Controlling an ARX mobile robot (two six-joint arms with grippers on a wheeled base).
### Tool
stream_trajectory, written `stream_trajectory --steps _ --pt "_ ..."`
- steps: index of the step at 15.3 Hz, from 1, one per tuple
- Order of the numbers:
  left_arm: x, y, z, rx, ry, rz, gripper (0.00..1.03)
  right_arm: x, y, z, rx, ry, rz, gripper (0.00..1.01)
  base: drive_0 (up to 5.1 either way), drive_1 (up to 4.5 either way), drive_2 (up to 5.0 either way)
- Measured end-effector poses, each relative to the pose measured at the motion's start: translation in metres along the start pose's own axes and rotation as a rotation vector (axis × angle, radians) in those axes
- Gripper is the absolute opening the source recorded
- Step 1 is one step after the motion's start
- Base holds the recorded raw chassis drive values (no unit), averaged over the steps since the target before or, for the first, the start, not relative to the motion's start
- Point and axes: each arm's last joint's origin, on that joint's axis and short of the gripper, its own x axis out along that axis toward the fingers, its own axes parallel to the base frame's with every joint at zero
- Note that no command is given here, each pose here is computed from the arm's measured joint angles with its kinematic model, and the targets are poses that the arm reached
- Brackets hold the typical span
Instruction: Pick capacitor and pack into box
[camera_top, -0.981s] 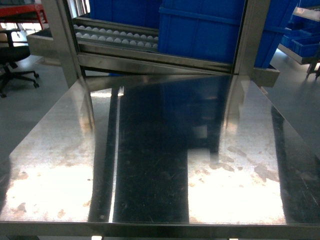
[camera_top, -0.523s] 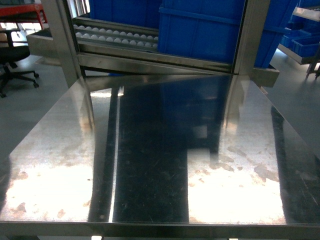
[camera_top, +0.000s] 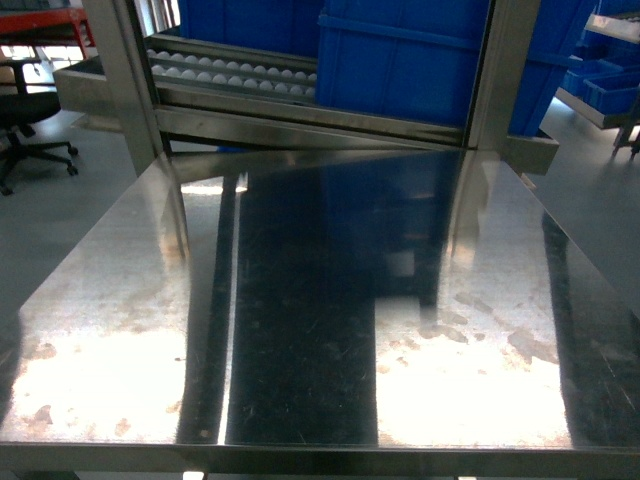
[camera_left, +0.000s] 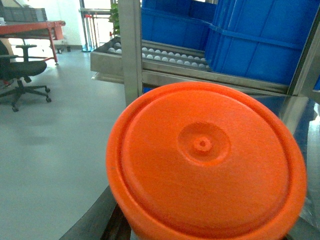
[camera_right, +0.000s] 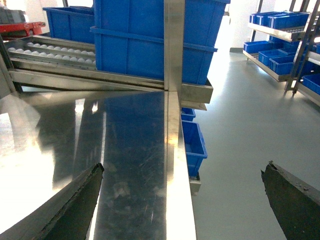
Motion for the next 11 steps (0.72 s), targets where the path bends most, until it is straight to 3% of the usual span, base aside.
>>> stream_trajectory --steps 11 --pt "0.0000 0.0000 0.0000 0.000 0.000 0.000 0.45 0.0000 0.0000 0.0000 0.000 0.000 0.000 0.98 0.0 0.00 0.0"
